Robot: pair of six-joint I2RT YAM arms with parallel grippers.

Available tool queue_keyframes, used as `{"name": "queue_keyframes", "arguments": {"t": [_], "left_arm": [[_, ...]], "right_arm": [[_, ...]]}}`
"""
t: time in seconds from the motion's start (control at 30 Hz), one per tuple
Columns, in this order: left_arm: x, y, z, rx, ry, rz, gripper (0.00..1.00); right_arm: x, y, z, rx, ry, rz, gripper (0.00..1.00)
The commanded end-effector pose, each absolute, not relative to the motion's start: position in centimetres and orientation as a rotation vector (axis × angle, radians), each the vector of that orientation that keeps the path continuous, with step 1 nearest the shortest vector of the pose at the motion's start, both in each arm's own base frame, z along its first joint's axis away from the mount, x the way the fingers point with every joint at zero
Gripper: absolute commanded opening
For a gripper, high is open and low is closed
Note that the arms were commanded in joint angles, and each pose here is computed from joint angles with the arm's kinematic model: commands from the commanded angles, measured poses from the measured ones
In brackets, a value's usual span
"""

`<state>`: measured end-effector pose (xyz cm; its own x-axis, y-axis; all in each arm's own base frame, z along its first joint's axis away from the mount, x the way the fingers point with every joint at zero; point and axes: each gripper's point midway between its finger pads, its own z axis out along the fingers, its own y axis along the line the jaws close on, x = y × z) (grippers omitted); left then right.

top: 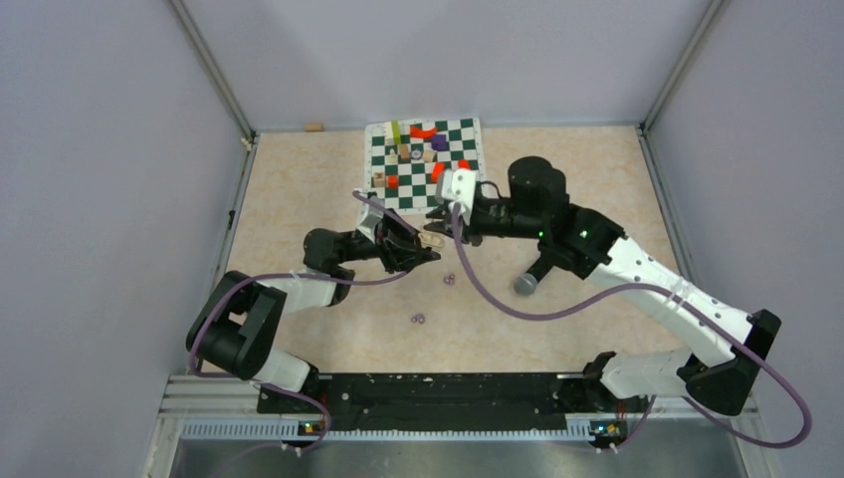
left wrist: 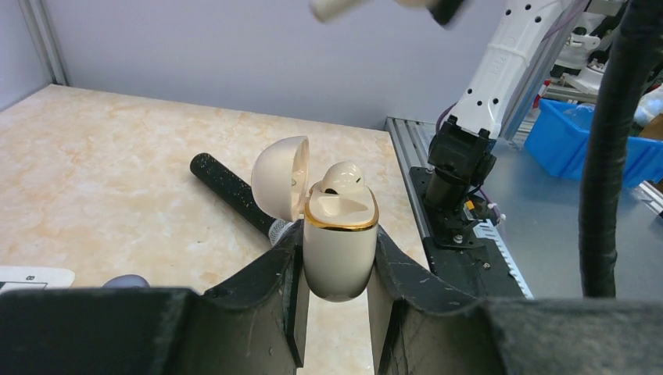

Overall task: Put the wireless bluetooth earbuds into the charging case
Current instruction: Pick up the left earbud from the left side groove of the charging case, then insert the left earbud into the left side groove of the charging case.

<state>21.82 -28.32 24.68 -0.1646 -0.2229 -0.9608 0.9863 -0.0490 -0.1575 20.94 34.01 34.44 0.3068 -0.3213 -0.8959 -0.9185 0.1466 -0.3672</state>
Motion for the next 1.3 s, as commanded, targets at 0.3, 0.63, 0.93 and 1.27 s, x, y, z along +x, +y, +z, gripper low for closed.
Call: {"name": "queue_keyframes", "arguments": {"t": [0.3,0.63,0.93,1.27], "left_arm": [[21.9,-28.2,29.5,1.059,0.861,-1.27,0.0],[24.2,-28.8,30.6,1.005,0.829,-1.215,0.0],[23.1,-28.3,31.0,0.965,0.82,-1.215,0.0],[22.6,-28.9,30.6,0.964,0.836,-1.257,0.0]], "right_arm": [[22.2,32.2,40.6,-1.056,1.287,1.289,0.16],[21.3,31.3,41.2,-0.971,1.238,1.526,0.15],[21.7,31.0,39.5,-0.811,1.266,1.59,0.12],[22.6,32.0,38.5,-0.728,1.308,1.628,0.12]]}}
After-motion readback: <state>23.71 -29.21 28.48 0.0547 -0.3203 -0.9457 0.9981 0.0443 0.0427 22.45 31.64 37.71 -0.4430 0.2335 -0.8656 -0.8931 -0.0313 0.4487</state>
